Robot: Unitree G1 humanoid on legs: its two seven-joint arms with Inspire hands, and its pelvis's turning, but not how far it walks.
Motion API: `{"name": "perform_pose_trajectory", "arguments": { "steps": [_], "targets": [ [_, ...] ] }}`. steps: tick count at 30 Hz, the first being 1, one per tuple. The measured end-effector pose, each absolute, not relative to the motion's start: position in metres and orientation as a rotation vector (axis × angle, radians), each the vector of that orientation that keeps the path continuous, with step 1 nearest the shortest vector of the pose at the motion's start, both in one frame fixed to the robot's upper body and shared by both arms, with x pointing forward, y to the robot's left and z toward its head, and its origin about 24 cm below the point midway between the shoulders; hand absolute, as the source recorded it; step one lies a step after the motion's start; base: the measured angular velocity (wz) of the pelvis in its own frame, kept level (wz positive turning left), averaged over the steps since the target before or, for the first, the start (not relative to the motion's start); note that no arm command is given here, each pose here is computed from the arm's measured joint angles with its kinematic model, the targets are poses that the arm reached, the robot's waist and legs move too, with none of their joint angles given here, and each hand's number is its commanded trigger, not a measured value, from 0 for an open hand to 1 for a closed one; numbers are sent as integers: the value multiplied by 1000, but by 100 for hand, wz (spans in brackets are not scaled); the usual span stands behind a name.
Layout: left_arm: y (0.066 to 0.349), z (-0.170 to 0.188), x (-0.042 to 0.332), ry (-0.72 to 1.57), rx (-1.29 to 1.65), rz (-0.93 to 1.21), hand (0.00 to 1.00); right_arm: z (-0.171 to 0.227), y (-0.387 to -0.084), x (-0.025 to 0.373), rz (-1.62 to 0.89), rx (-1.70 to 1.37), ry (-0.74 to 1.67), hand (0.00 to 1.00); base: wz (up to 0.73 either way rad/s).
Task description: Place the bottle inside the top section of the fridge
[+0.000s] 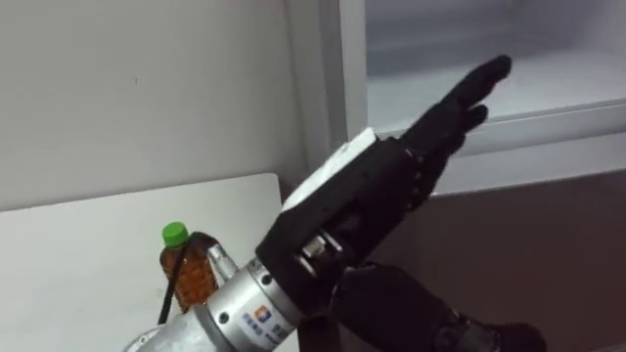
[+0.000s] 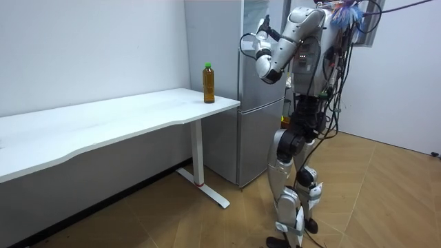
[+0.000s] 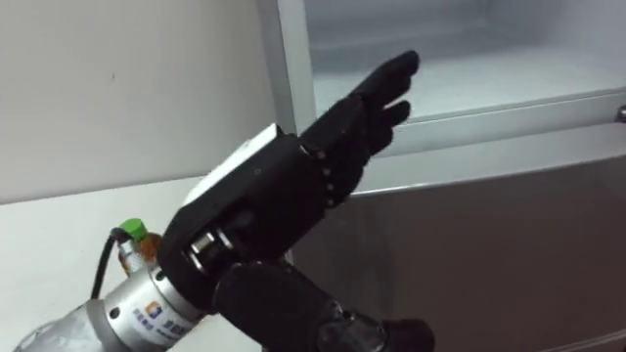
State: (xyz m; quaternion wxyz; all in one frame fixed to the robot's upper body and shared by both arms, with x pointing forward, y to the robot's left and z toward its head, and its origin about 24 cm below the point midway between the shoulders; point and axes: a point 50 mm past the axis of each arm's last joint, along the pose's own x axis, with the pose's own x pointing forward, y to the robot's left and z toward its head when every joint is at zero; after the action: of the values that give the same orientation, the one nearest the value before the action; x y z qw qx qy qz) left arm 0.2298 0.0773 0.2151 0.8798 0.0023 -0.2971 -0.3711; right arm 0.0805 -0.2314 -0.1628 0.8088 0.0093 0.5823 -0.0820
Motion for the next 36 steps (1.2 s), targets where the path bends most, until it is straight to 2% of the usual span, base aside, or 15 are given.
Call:
{"name": "perform_pose_trajectory", "arguments": {
  "steps": [8, 15, 21, 31, 36],
  "targets": [
    [113, 223, 237, -649, 16, -555, 0, -166, -228, 71, -206, 49, 1263, 0, 18],
    [147, 246, 224, -829, 5, -313, 0, -166, -232, 61, -234, 64, 1277, 0, 9],
    [181, 251, 216, -905, -8, -85, 0, -167, -234, 52, -249, 94, 1277, 0, 19],
    [238, 230, 197, -836, 35, 247, 0, -166, -239, 42, -253, 46, 1292, 0, 15],
    [266, 205, 195, -715, 26, 429, 0, -165, -242, 40, -265, 45, 1280, 0, 12]
  ]
}}
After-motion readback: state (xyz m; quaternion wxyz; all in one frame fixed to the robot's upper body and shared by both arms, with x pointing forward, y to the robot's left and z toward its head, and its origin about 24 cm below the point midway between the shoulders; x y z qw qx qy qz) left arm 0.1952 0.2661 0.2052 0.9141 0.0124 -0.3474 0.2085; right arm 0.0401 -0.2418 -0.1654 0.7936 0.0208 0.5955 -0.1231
